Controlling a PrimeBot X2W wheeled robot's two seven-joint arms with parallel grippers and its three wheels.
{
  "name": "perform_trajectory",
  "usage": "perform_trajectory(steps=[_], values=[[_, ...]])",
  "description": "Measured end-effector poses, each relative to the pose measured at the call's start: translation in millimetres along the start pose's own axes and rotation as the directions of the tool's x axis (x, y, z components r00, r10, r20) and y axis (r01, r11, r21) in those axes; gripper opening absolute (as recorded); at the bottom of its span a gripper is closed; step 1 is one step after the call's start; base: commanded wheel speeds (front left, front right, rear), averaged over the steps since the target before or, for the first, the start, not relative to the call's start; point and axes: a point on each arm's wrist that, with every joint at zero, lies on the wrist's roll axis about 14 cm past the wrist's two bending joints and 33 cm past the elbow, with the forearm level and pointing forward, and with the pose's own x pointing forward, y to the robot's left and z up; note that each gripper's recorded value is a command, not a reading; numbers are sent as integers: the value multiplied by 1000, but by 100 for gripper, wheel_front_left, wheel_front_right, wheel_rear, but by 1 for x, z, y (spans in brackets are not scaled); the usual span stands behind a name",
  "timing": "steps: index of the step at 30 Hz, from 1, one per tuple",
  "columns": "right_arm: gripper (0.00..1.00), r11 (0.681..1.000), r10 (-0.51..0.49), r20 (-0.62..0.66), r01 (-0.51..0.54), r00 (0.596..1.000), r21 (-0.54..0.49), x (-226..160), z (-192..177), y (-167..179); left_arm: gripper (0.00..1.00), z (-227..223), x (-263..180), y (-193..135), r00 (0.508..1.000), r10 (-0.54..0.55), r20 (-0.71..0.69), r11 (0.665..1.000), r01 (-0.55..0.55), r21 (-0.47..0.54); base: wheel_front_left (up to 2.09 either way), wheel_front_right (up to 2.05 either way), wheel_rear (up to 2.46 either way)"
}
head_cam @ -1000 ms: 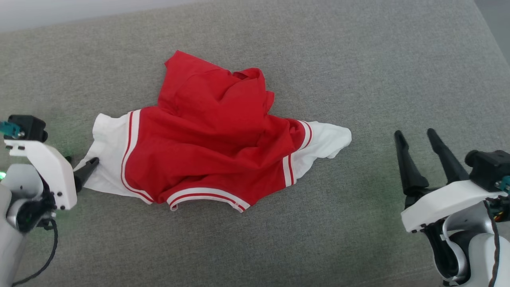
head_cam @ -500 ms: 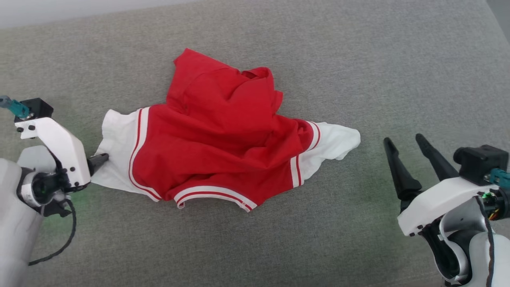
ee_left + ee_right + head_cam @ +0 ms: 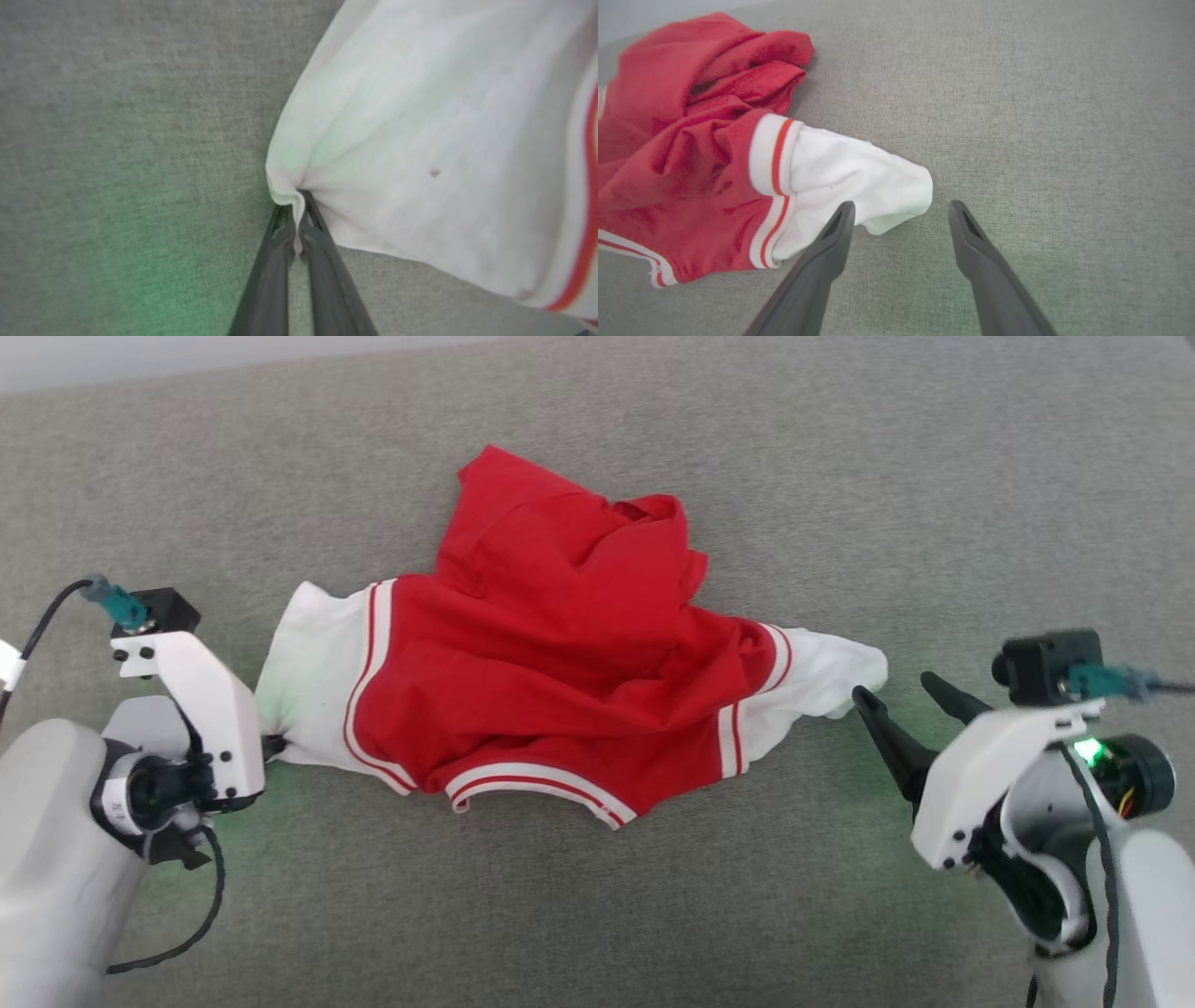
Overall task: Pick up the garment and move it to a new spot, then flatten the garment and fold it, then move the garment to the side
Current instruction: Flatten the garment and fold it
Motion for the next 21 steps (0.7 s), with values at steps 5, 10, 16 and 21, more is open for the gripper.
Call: perform_trajectory(steps=[5, 10, 16, 21], values=[[100, 999, 21, -142, -28, 990, -44, 21, -9, 2, 0, -2, -2, -1, 1000, -9, 18, 1000, 9, -9, 0, 0, 0], [100, 995, 21, -268, -47, 963, -92, 43, -20, 2, 0, -2, -3, -3, 999, -23, 38, 1000, 23, -11, 0, 0, 0], [100, 985, 49, -444, -118, 895, -129, 64, -43, 15, 0, -5, -4, 1, 998, -24, 55, 999, 25, -22, 0, 0, 0], [0, 977, 71, -526, -166, 848, -134, 63, -48, 20, 0, -5, -5, 3, 997, -21, 74, 1000, 23, -19, 0, 0, 0]])
